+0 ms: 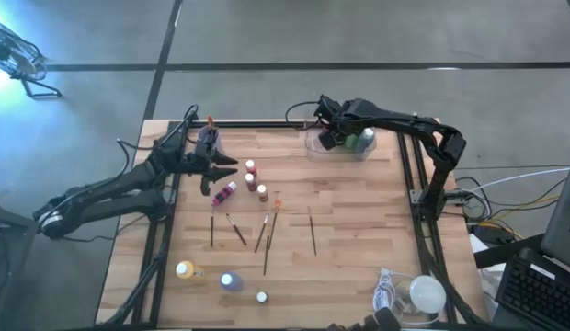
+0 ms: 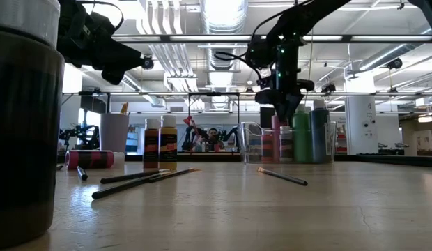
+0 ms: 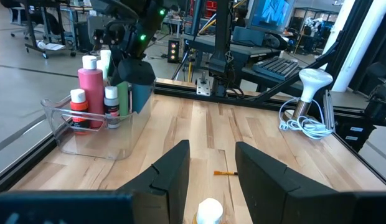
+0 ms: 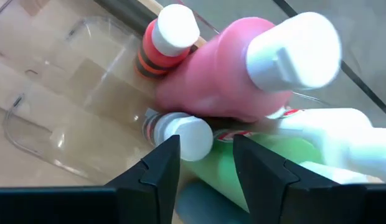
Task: Pick & Place Paint Supplies
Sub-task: Put the gold paint brush into the violet cup
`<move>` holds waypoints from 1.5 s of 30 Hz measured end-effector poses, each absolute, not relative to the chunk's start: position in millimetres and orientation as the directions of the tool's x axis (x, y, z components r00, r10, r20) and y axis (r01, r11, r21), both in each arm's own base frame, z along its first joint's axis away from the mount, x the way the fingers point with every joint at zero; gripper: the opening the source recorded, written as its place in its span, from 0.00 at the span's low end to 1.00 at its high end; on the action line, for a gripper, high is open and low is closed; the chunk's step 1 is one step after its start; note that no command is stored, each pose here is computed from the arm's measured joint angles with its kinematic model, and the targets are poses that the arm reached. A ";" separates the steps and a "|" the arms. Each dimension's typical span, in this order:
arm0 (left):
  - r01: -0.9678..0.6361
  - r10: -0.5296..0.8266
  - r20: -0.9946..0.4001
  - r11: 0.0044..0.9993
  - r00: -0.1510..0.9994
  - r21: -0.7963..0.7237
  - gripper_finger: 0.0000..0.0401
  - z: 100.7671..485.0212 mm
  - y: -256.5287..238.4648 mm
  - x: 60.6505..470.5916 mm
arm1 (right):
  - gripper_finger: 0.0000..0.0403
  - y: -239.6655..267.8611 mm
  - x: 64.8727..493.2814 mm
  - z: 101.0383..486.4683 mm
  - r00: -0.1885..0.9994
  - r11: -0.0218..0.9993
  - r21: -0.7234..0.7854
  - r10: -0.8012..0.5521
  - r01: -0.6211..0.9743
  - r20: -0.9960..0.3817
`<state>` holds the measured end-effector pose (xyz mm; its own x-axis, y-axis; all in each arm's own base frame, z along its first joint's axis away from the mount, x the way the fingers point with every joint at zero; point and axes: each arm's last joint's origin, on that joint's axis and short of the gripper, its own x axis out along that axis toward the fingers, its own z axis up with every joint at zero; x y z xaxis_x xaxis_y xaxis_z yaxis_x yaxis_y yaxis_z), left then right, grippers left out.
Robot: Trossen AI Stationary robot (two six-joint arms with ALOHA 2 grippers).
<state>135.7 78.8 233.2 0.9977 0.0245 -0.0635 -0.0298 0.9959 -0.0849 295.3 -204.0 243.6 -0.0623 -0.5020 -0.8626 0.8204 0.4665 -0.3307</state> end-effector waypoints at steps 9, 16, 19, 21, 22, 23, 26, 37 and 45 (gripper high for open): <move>-0.030 0.024 -0.063 0.996 0.998 -0.085 0.34 233.2 78.8 135.7 | 0.42 -187.5 307.5 274.1 -0.034 0.512 -0.330 -0.504 0.793 -0.863; -0.029 0.024 -0.063 0.996 0.998 -0.085 0.34 233.3 78.8 135.7 | 0.35 -145.3 331.6 308.6 0.077 0.616 -0.313 -0.521 0.723 -0.850; -0.030 0.024 -0.063 0.996 0.998 -0.085 0.34 233.3 78.8 135.7 | 0.31 -122.6 342.0 327.4 0.154 0.667 -0.295 -0.527 0.684 -0.836; -0.030 0.025 -0.063 0.996 0.998 -0.085 0.34 233.3 78.8 135.7 | 0.29 -107.8 347.2 340.4 0.206 0.700 -0.284 -0.527 0.655 -0.824; -0.030 0.024 -0.063 0.996 0.998 -0.085 0.34 233.3 78.8 135.7 | 0.28 -100.5 348.7 347.1 0.228 0.714 -0.279 -0.526 0.642 -0.820; -0.030 0.024 -0.063 0.996 0.998 -0.085 0.34 233.3 78.8 135.7 | 0.27 -93.4 350.3 353.7 0.252 0.726 -0.272 -0.524 0.632 -0.813; -0.030 0.024 -0.064 0.996 0.998 -0.085 0.34 233.2 78.8 135.7 | 0.23 -71.7 352.9 372.3 0.320 0.760 -0.249 -0.514 0.601 -0.796; -0.030 0.024 -0.064 0.995 0.998 -0.090 0.34 233.1 78.8 135.7 | 0.17 -0.4 357.3 383.7 0.436 0.791 -0.111 -0.442 0.602 -0.784; -0.031 0.025 -0.064 0.995 0.998 -0.091 0.34 233.1 78.8 135.6 | 0.26 23.2 357.5 328.3 0.306 0.688 -0.255 -0.581 0.679 -0.754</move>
<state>135.6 78.8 233.1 0.9976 0.0248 -0.0641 -0.0306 0.9954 -0.0912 357.5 23.2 328.3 0.3061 -0.5811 -0.7541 0.6790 0.6885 -0.2550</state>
